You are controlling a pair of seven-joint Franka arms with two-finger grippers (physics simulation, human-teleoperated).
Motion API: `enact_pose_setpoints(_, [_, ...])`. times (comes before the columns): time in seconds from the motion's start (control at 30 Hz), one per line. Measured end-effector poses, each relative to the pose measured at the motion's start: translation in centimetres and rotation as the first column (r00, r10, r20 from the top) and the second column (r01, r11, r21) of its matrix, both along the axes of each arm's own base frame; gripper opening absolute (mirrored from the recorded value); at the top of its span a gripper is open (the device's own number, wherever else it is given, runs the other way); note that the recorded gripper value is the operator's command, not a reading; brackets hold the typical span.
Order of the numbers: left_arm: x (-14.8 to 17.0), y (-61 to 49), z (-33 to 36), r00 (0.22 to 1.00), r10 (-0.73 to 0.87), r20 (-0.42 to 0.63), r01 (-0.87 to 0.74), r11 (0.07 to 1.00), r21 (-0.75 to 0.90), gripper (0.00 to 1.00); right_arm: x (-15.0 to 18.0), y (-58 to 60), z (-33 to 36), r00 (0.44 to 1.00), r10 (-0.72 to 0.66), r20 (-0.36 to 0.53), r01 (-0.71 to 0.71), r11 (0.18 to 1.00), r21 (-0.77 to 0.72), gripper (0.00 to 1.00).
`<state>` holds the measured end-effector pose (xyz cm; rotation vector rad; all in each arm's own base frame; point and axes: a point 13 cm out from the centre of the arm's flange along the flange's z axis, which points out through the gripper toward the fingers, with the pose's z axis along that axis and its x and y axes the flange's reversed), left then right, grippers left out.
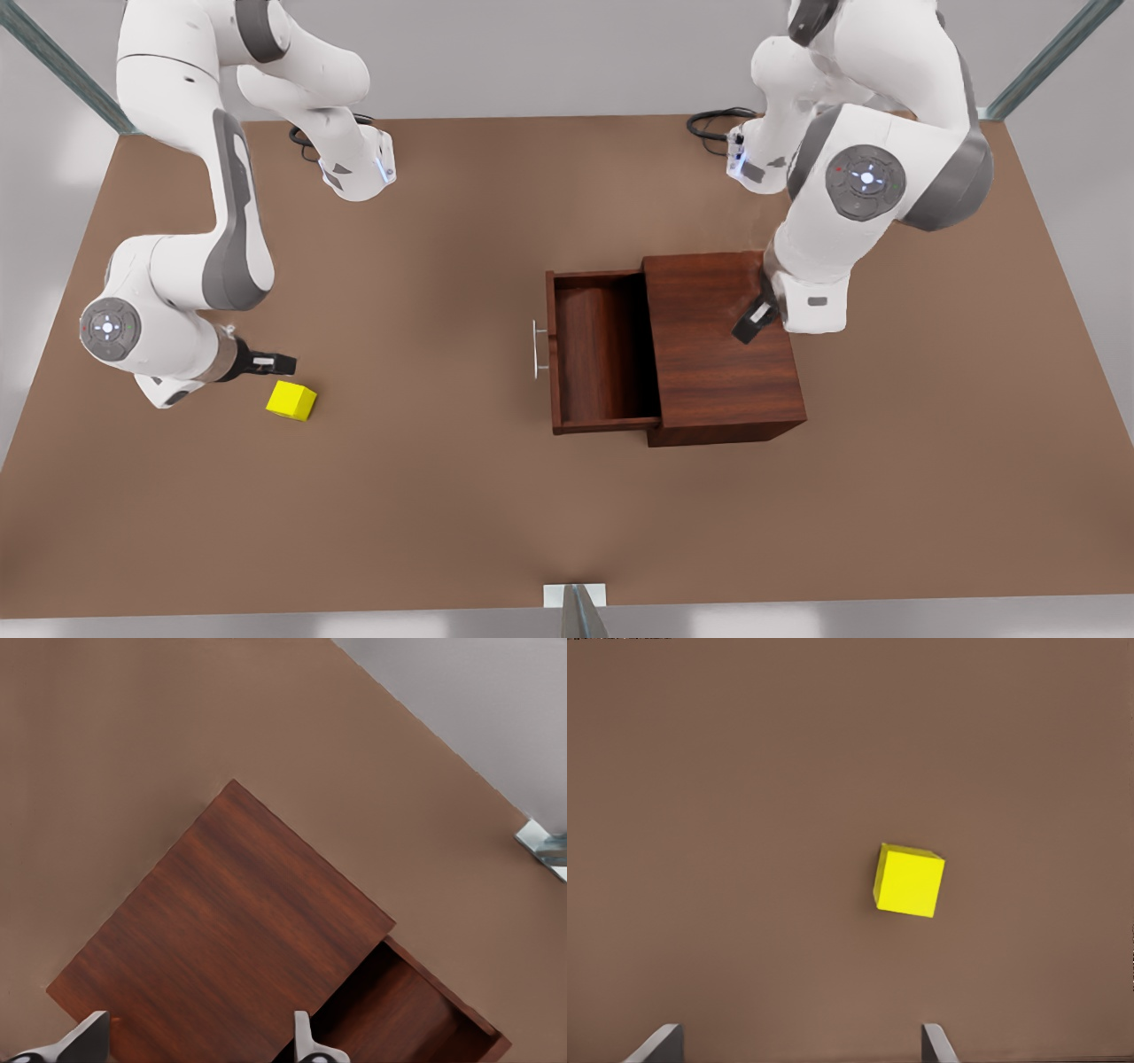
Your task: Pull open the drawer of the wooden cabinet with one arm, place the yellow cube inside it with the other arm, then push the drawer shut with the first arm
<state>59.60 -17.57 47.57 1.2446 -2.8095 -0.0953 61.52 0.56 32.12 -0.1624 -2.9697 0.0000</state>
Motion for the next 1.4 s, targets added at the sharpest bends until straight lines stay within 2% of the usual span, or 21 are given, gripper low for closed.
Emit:
enact_pose_setpoints(0.03, [-3.1, 5.4, -2.1, 0.996, 0.043, -0.073, -0.044, 0.999, -0.013, 1.0, 0.1, -1.4, -0.9, 0.999, -0.04, -0.004, 0.04, 0.999, 0.001, 1.0])
enact_pose_setpoints(0.07, [-4.6, 7.7, -3.2, 0.994, 0.047, -0.094, -0.051, 0.998, -0.042, 1.0, 0.0, -2.5, -2.0, 0.997, -0.074, -0.014, 0.074, 0.997, 0.003, 1.0])
enact_pose_setpoints(0.27, [-2.1, 5.8, -2.3, 0.983, -0.179, 0.026, 0.181, 0.974, -0.136, 1.0, -0.4, -4.5, -9.3, 0.969, -0.242, -0.045, 0.243, 0.969, 0.035, 1.0])
enact_pose_setpoints(0.5, [-1.5, 5.3, -2.5, 0.93, -0.36, 0.069, 0.367, 0.919, -0.148, 1.0, 0.1, -5.9, -14.5, 0.928, -0.374, 0.0, 0.374, 0.927, 0.029, 1.0])
enact_pose_setpoints(0.87, [-2.5, 5.7, -2.9, 0.85, -0.524, 0.05, 0.524, 0.835, -0.165, 1.0, 0.7, -6.7, -18.8, 0.944, -0.323, 0.062, 0.328, 0.941, -0.085, 1.0])
enact_pose_setpoints(1.4, [-2.9, 5.6, -3.3, 0.77, -0.637, 0.043, 0.634, 0.757, -0.16, 1.0, -0.7, -6.8, -24.6, 0.947, -0.32, 0.032, 0.321, 0.943, -0.088, 1.0])
